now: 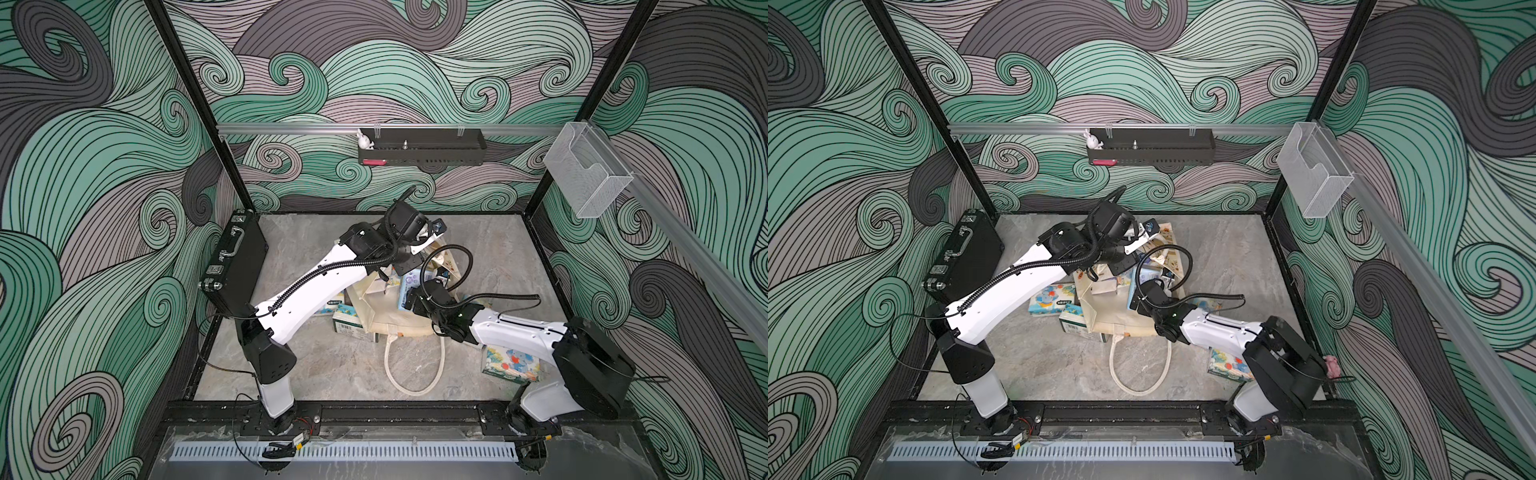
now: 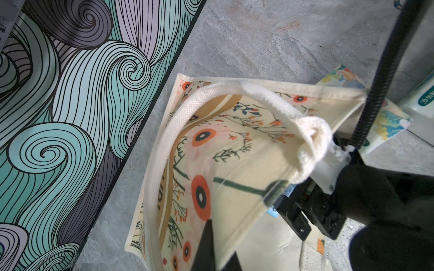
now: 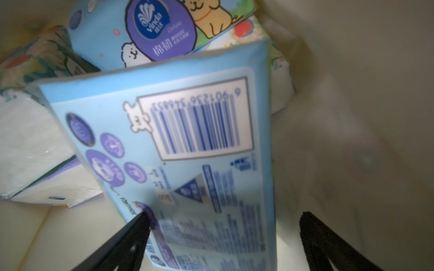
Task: Put tissues into the canvas bag
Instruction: Adjust the pack of facial tissues in the canvas bag.
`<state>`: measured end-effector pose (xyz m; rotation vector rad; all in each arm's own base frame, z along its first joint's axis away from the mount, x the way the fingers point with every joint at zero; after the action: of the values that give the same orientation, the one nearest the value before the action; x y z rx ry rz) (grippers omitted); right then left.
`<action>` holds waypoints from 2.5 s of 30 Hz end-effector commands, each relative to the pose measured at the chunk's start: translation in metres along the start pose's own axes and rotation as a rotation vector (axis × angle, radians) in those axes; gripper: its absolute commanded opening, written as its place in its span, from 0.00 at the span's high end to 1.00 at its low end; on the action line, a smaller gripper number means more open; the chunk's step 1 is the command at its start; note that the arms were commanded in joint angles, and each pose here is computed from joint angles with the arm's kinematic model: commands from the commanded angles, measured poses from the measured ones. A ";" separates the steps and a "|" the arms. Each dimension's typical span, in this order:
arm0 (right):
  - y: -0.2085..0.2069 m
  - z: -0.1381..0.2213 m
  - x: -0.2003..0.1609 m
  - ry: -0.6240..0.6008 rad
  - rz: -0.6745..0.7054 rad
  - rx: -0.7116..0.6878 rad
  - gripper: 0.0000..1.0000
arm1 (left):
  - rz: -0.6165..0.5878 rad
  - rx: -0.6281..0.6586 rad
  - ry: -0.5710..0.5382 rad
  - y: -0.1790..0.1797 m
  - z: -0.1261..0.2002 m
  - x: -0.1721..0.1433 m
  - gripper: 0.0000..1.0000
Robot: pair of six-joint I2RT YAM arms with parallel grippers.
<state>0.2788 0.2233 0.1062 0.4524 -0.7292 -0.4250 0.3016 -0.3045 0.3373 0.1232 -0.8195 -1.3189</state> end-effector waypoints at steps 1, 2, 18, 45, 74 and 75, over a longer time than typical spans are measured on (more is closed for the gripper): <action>0.017 -0.019 0.006 -0.014 0.048 0.232 0.01 | 0.045 -0.003 -0.080 0.005 0.029 0.004 1.00; 0.018 -0.025 0.007 0.005 0.039 0.256 0.01 | 0.046 -0.012 -0.083 0.003 0.028 0.004 1.00; 0.049 0.007 0.023 0.029 0.192 0.481 0.42 | 0.039 -0.003 -0.065 0.003 0.025 -0.003 1.00; 0.055 0.094 0.069 -0.661 1.889 -0.202 0.48 | 0.037 -0.010 -0.084 0.026 0.050 0.004 1.00; 0.032 0.029 0.038 -0.435 2.005 -0.090 0.42 | 0.036 -0.039 -0.129 0.022 0.061 0.006 1.00; 0.032 0.028 0.035 -0.413 1.978 -0.083 0.38 | 0.037 -0.040 -0.130 0.022 0.061 0.006 1.00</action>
<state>0.2905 0.2207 0.1710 -0.6564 -1.2499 1.3963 0.2912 -0.2839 0.3642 0.0341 -0.7955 -1.3322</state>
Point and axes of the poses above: each gripper's point midway between its finger pads, its own z axis back along the fingers, its own y axis along the line the jaws close on, x = y × z, the point moved 5 cm from there along z, back along the fingers, and after that the axes turned 15 degrees about -z, right-handed, at the moved point
